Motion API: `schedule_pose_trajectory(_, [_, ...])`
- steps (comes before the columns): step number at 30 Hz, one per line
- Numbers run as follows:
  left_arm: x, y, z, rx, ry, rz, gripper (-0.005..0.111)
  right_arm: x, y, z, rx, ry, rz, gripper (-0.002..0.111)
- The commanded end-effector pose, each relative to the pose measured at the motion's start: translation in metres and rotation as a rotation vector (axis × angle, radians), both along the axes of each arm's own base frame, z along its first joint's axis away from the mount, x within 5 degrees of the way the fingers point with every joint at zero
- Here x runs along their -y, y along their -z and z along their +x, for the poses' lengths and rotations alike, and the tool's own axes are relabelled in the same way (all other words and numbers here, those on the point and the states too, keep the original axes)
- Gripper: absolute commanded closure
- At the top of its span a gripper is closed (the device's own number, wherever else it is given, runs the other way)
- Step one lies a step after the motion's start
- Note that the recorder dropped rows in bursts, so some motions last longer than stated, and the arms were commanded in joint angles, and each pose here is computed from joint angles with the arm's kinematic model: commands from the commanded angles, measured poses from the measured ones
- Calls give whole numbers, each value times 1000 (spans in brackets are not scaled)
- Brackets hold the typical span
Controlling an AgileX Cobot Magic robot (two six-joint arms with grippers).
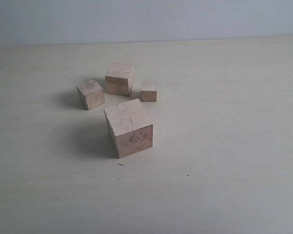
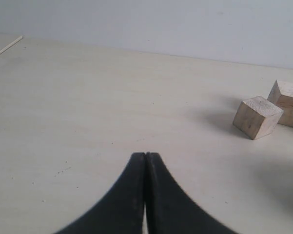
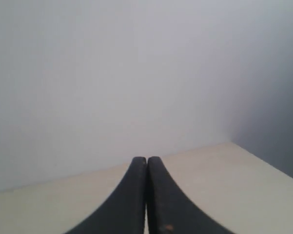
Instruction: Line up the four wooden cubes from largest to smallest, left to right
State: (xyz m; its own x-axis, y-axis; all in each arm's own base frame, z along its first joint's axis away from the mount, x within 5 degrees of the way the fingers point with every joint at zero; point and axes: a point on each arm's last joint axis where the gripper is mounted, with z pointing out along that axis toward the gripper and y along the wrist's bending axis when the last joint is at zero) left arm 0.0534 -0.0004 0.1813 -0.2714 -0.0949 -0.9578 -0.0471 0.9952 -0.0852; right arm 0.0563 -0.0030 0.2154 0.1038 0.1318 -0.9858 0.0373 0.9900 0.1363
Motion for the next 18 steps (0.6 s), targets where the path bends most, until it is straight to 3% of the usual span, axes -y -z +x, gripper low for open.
schedule_pose_trajectory(1, [0,0,0,11,3,-2,107,4,-11,-3,147,17,164,108])
schedule_pose_trajectory(7, [0,0,0,11,3,-2,107,8,-23,-7,297,14,323,108])
schedule_pose_trajectory(13, [0,0,0,11,3,-2,107,4,-64,-15,324,-24,292,108])
schedule_pose_trajectory(18, [0,0,0,11,3,-2,107,0,-122,-8,253,-43,205,108])
